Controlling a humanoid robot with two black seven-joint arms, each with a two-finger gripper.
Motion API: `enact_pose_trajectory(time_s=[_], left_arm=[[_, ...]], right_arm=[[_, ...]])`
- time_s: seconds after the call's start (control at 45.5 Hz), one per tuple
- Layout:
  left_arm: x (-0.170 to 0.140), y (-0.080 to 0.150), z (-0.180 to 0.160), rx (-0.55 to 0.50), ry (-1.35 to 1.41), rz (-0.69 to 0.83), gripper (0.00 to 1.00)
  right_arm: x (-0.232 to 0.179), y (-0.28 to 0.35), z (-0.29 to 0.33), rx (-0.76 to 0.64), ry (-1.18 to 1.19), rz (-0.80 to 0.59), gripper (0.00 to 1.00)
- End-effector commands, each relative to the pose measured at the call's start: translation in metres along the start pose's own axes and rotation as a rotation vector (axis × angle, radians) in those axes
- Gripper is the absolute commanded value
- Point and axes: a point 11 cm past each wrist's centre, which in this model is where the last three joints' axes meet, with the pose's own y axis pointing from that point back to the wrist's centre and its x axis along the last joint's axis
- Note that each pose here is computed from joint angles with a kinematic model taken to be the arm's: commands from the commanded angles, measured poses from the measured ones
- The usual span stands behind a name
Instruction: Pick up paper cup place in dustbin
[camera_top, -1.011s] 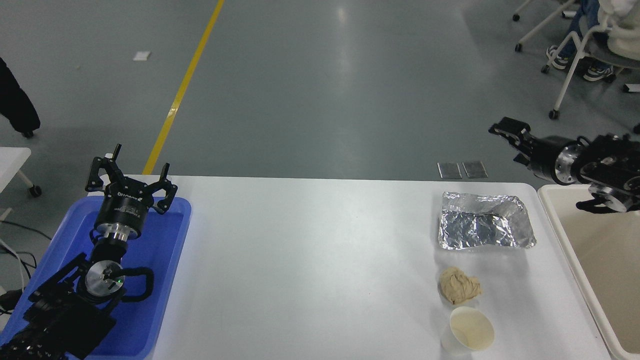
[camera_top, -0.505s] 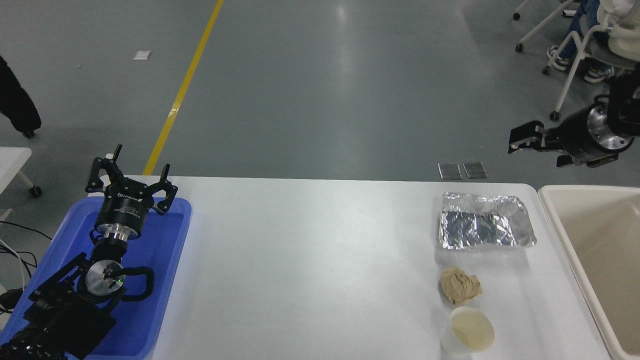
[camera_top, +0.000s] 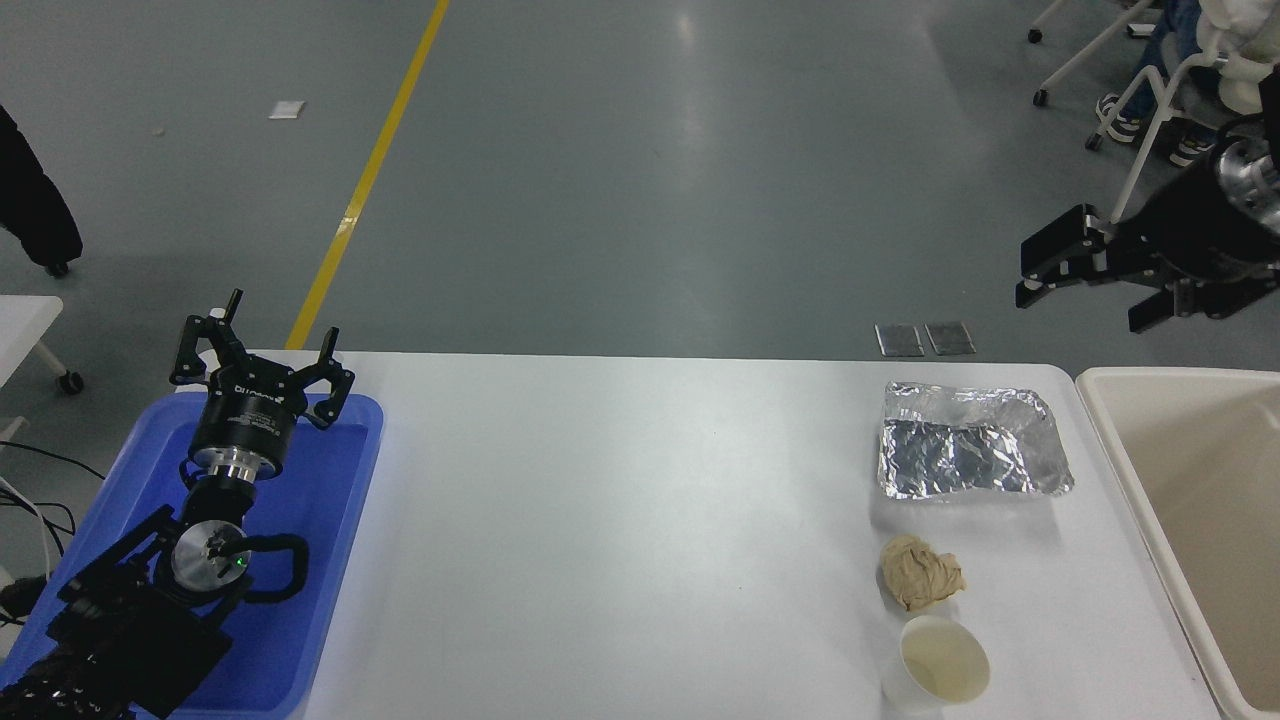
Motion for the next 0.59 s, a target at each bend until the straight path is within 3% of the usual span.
enact_pose_trajectory(time_s=[0.0,0.352,0.571], left_arm=[[0.000,0.000,0.000,0.000,0.001,-0.001,1.00],[0.000,0.000,0.000,-0.002,0.001,0.001,1.00],[0.000,0.000,0.000,-0.002,0.001,0.001,1.00]], right_arm=[[-0.022,0.016,-0.014,0.014,0.045,-0.043,1.00],[-0.023,0.019,-0.014,0.010,0.055,-0.040,1.00],[-0.053,-0.023,0.013,-0.039,0.064,-0.190,1.00]])
